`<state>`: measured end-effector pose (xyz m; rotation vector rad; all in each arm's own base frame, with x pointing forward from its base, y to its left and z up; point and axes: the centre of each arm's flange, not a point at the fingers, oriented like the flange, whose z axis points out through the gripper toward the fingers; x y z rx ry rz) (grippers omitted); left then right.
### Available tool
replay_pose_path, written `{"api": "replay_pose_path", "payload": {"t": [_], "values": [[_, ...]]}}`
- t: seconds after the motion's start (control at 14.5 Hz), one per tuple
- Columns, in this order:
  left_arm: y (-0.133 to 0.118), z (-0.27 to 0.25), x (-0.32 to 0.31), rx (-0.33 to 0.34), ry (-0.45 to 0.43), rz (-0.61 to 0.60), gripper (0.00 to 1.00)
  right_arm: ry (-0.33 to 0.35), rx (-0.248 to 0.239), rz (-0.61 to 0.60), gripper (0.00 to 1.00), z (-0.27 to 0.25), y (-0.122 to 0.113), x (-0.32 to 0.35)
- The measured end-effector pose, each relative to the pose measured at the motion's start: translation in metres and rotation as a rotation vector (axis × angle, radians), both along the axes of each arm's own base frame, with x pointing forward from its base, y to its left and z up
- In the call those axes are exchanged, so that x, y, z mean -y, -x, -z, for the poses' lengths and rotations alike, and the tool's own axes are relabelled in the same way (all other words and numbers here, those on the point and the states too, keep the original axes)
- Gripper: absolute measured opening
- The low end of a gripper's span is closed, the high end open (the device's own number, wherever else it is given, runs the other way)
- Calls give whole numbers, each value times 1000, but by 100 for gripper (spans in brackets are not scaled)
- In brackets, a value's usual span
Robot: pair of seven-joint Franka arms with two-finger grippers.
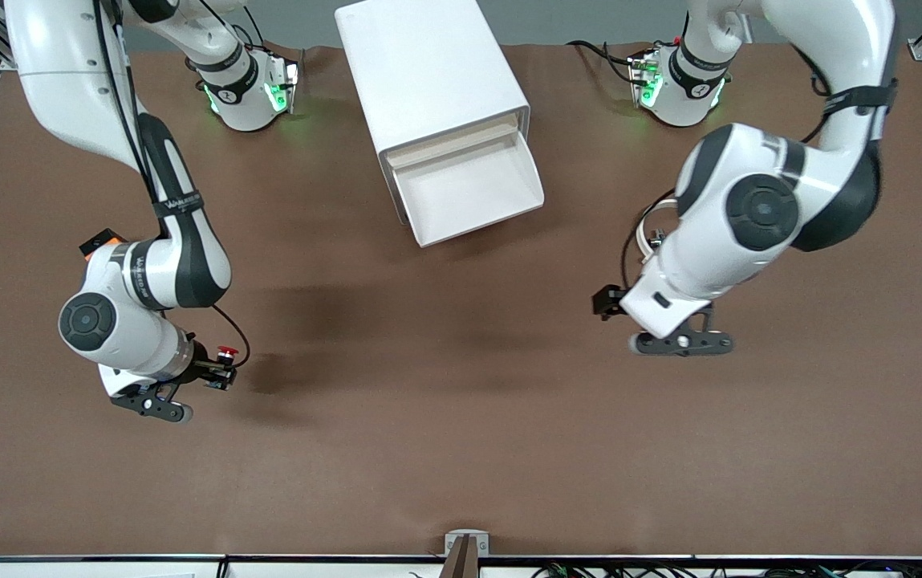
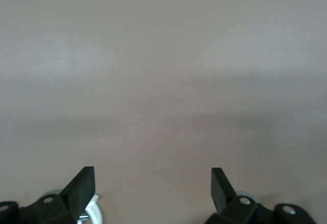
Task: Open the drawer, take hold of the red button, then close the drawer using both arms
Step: 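Push the open drawer into the cabinet with the left gripper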
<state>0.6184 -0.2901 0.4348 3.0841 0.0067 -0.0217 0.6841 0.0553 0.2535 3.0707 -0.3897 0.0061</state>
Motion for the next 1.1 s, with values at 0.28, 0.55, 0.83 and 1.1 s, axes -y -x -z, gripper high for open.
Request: {"api": "replay_pose_path", "payload": {"t": [0.28, 0.55, 0.83, 1.1], "values": [[25, 24, 61, -12, -1, -27, 100, 41, -16, -8, 41, 19, 0, 19], [54, 55, 108, -1, 10, -38, 100, 42, -21, -3, 41, 30, 0, 31], [81, 85, 134, 11, 23, -60, 100, 43, -22, 4, 41, 40, 0, 42], [107, 100, 156, -6, 11, -67, 100, 45, -19, -14, 41, 58, 0, 46]]}}
